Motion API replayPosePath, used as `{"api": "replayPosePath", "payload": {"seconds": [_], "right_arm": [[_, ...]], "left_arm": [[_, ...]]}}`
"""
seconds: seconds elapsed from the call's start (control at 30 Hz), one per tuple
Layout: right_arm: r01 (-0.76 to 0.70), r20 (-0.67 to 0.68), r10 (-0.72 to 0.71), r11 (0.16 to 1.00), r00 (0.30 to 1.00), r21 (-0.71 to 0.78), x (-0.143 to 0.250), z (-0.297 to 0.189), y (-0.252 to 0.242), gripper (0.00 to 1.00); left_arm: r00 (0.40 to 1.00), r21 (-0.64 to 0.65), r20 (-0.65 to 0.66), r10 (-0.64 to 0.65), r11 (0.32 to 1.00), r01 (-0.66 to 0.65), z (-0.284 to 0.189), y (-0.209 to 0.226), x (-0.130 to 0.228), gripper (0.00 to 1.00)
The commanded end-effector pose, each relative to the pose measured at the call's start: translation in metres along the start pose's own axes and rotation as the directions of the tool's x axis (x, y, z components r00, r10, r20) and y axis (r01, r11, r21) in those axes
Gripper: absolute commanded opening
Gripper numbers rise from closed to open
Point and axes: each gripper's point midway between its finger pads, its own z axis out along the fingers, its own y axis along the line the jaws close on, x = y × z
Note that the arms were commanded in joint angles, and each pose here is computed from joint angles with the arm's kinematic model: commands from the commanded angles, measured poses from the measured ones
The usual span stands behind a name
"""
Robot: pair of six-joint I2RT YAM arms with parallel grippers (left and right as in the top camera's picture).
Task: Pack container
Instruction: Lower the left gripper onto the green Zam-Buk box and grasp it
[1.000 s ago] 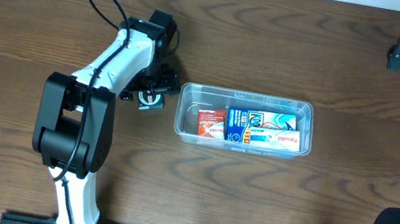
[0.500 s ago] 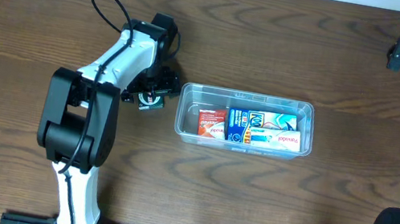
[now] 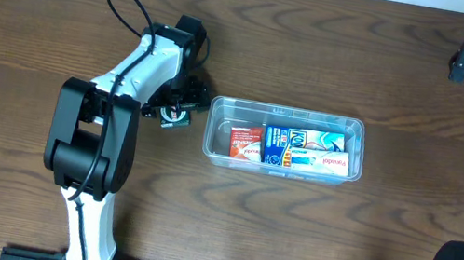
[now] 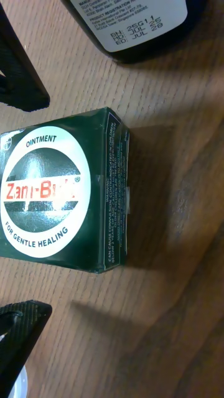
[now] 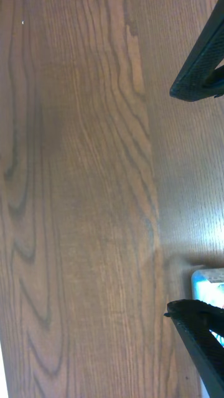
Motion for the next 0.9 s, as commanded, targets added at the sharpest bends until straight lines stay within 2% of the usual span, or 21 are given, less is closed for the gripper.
{"api": "replayPosePath", "payload": {"seconds": [0.0, 0.5, 0.87], "right_arm": [[-0.021, 0.016, 0.021, 1.000, 1.000, 0.004, -0.003, -0.006, -0.003, 0.99], [-0.021, 0.016, 0.021, 1.000, 1.000, 0.004, -0.003, -0.006, -0.003, 0.99], [-0.021, 0.016, 0.021, 1.000, 1.000, 0.004, -0.003, -0.006, -0.003, 0.99]], "left_arm": [[1.000, -0.014, -0.022, 0.017, 1.000, -0.017, 0.008, 0.004, 0.003, 0.98], [0.999, -0.018, -0.030, 0.017, 1.000, -0.017, 0.031, 0.007, 0.010, 0.99], [1.000, -0.011, -0.017, 0.017, 1.000, -0.017, 0.031, 0.006, 0.006, 0.77]]}}
